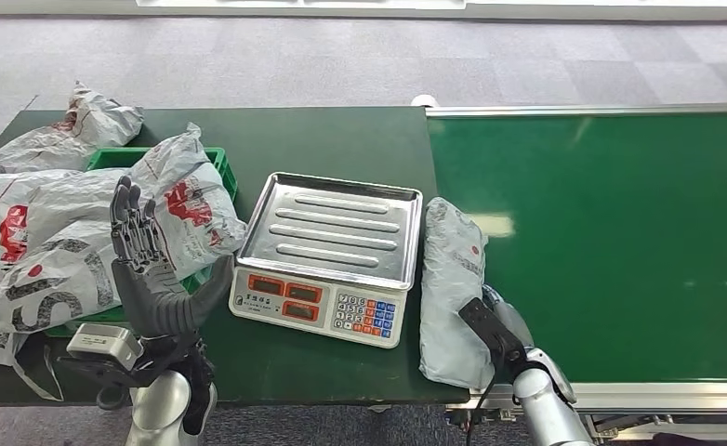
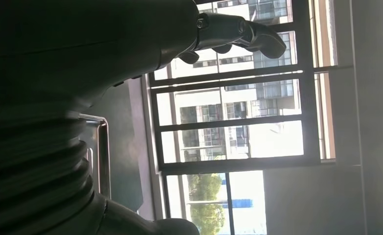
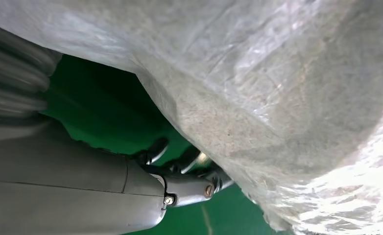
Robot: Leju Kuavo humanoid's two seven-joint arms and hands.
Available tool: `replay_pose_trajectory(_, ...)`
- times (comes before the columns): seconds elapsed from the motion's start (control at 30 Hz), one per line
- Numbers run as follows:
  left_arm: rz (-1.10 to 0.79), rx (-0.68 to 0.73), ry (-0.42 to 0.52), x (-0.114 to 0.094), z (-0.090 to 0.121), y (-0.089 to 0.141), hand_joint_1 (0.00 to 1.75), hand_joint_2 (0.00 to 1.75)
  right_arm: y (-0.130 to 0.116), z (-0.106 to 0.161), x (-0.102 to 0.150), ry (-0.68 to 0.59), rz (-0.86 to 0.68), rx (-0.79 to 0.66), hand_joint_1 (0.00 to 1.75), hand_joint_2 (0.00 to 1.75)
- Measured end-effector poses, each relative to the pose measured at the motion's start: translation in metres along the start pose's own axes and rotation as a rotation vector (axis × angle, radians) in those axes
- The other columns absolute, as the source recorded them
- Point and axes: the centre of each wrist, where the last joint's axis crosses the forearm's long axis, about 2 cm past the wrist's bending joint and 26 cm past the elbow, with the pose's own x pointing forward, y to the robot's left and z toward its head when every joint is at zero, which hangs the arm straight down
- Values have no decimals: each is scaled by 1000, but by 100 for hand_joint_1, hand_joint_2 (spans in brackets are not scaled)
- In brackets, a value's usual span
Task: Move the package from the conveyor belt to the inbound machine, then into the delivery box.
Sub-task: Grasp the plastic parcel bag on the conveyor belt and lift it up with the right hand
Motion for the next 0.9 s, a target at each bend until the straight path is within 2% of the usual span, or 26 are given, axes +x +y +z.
replay_pose_trajectory(0.43,-2,-9,-2,0,0,0,0,175,-2,-6,5,7,28,-22,175,175)
replay_pose_trajectory(0.6,-11,-3,-3,1,2,3,0,175,-2,-5,10,-44,93,-111,175,175)
replay_pose_trajectory(0.7,-26,8,-6,3,4,8,0,175,-5,-2,32,-146,111,-235,175,175)
replay_pose_trajectory(0.9,-46,27,-8,6,5,13,0,175,-25,10,101,-362,173,-547,175,175)
